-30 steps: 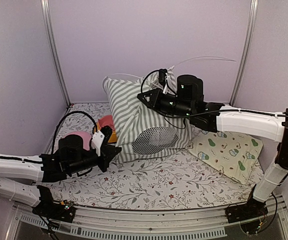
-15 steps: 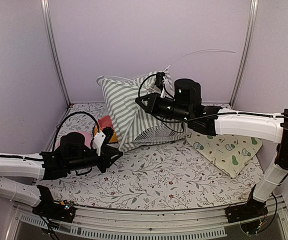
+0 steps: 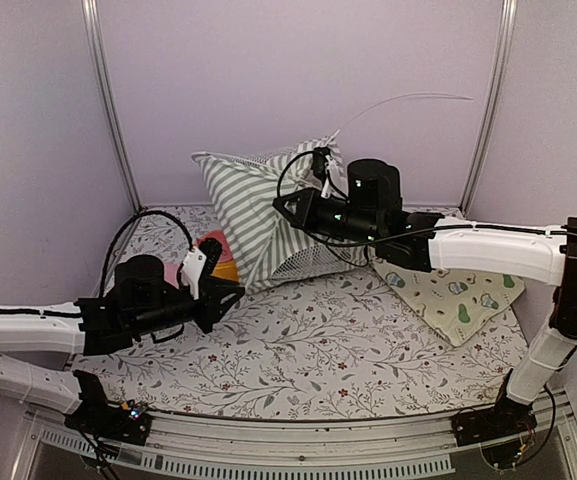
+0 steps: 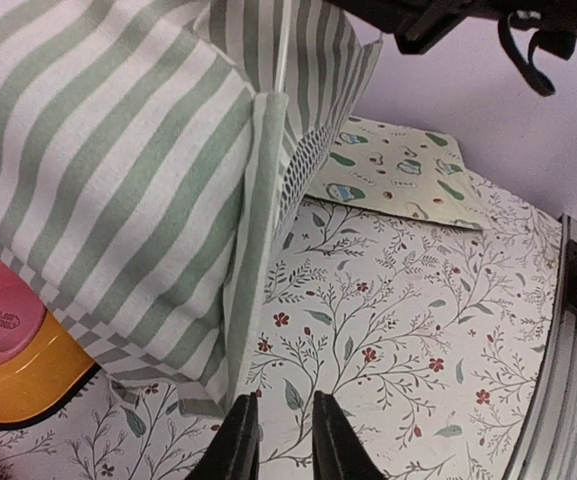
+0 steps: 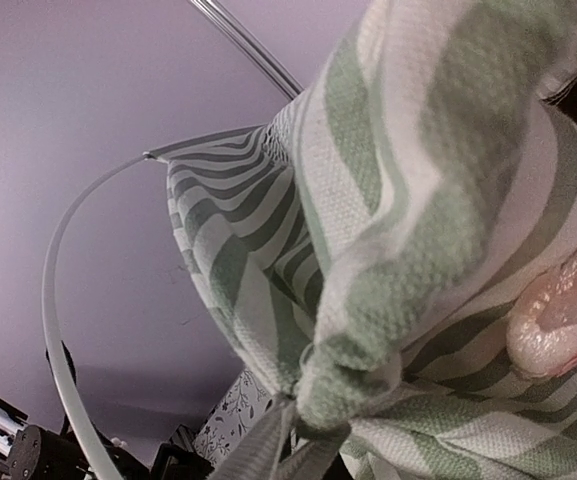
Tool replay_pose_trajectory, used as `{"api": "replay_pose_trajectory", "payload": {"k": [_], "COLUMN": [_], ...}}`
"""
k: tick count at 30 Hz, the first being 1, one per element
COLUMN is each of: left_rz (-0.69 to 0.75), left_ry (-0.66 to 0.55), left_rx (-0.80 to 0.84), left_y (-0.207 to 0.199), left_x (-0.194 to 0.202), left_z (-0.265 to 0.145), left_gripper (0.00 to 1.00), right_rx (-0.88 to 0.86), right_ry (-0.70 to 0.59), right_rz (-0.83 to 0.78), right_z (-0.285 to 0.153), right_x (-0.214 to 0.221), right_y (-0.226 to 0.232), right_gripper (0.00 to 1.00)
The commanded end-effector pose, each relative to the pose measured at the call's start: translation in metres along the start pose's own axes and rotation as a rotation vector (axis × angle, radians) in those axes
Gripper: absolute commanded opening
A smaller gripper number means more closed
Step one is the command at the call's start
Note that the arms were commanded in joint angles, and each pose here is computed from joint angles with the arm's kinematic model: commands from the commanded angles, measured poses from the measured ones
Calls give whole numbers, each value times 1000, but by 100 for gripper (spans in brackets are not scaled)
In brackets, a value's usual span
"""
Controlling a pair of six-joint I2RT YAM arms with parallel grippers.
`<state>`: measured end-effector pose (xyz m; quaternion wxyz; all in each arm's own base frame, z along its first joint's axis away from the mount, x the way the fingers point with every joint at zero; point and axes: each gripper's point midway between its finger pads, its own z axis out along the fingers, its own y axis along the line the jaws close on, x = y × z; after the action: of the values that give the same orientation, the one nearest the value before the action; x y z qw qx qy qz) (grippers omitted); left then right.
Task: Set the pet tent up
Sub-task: Attach the tent pole to the pole socket of the pet tent.
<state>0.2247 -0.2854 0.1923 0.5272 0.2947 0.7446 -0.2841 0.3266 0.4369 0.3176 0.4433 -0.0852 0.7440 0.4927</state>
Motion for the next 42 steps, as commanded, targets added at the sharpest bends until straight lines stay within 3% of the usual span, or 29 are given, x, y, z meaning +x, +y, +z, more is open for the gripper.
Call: {"api": "replay_pose_trajectory", "payload": {"k": [1,18,28,36,42], "left_rz": [24,64,78,84,54], "left_ry": [-62,10,-9,-42,-68], "left_rx": [-44,-88,-99,-69,73], "left_y": [6,12,14,7,-19], "left_x": [-26,-10,-18,-30,-55], "left_z": [2,28,32,28,15], "left_gripper": [21,22,0,0,0], "right_rx": [4,2,2,25,122], "right_ry": [-35,-32,-20,-24,-74], "right_rz": [-59,-58,-56,-66,-141], "right_z": [0,0,2,1,-3], "right_x": [-12,-15,-11,-12,-15], "right_y": [2,6,5,1,-12], "right_gripper": [0,0,0,0,0]}}
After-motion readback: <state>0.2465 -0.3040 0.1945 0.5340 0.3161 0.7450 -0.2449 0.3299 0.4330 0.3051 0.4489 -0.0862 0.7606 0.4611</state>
